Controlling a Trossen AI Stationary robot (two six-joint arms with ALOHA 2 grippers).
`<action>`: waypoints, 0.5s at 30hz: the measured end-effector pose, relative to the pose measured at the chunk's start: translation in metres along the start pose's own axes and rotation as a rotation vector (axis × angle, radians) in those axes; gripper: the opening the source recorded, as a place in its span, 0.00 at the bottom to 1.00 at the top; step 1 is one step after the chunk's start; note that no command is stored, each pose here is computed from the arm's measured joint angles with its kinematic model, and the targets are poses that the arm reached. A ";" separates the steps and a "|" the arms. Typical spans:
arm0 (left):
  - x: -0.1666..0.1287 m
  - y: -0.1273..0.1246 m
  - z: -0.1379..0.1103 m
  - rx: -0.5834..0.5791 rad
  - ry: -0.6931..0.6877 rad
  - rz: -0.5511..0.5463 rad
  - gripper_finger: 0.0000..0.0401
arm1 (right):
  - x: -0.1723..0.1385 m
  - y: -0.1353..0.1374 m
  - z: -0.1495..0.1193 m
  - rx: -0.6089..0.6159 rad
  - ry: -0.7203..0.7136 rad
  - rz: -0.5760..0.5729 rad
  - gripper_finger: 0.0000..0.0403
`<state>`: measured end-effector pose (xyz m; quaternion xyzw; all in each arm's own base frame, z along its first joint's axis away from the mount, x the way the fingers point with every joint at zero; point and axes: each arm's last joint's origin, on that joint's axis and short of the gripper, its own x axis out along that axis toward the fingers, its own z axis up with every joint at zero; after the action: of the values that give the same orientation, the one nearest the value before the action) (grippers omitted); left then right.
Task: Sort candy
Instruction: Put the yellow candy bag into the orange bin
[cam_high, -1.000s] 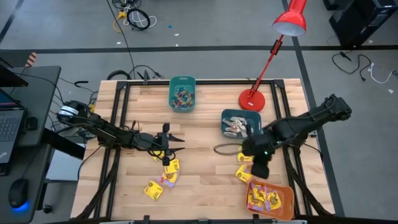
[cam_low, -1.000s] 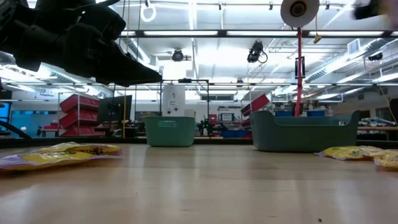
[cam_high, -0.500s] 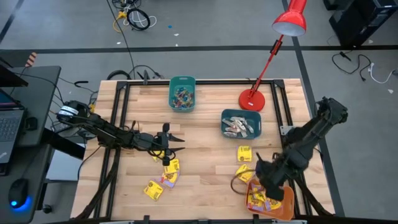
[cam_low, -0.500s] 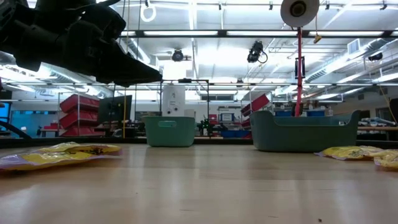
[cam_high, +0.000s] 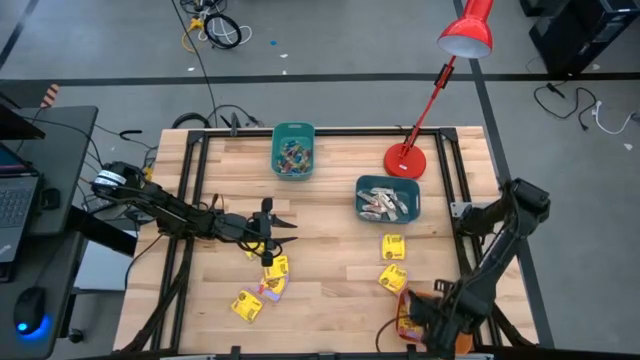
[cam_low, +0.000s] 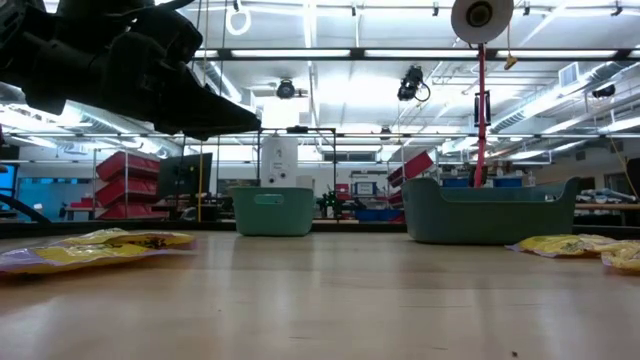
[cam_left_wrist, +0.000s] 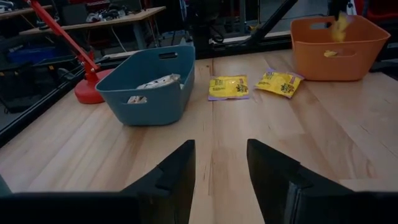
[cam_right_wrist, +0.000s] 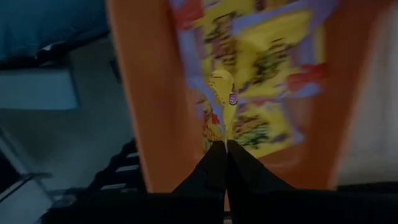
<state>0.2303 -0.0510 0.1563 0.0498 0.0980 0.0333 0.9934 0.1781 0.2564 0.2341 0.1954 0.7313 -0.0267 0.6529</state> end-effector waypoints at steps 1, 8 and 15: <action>0.000 0.000 0.000 0.000 0.000 0.000 0.37 | 0.003 0.003 -0.001 0.003 0.004 0.009 0.00; 0.000 0.000 0.000 0.008 0.001 0.000 0.37 | 0.009 0.007 -0.006 0.046 -0.001 0.013 0.00; 0.000 0.000 0.000 0.010 0.002 0.000 0.37 | 0.016 0.007 -0.001 0.038 -0.075 -0.033 0.02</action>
<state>0.2302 -0.0509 0.1561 0.0547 0.0990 0.0330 0.9930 0.1784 0.2674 0.2208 0.1944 0.7088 -0.0587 0.6756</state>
